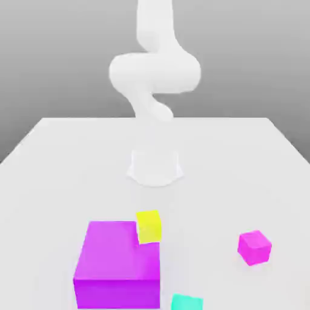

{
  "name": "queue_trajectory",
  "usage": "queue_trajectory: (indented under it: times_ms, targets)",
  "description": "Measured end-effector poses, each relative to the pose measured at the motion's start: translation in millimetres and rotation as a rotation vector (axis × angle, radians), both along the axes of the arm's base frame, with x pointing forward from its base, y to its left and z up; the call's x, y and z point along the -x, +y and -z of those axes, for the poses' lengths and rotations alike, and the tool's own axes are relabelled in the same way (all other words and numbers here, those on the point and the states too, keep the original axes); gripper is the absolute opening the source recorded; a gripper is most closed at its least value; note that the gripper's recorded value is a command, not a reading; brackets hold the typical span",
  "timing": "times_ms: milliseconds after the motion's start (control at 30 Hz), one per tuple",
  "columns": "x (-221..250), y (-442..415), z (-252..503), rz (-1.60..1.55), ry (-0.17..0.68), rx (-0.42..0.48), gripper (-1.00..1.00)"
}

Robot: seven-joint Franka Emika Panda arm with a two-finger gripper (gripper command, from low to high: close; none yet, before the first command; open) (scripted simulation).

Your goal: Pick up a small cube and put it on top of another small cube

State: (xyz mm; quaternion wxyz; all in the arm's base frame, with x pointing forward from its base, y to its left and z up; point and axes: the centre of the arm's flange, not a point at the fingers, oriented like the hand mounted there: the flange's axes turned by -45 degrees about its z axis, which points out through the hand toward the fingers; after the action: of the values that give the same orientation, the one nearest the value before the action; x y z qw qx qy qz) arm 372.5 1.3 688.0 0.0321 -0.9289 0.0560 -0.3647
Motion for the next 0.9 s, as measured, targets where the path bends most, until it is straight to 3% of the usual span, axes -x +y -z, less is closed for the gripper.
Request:
queue_trajectory:
  times_ms: [433, 667, 900]
  targets:
    - [-111, 17, 145, 0.439, 0.286, -0.386, 0.00]
    - [-147, 30, 237, 0.725, 0.424, -0.515, 0.00]
    - [-165, 43, 334, 1.040, 0.530, -0.590, 0.00]
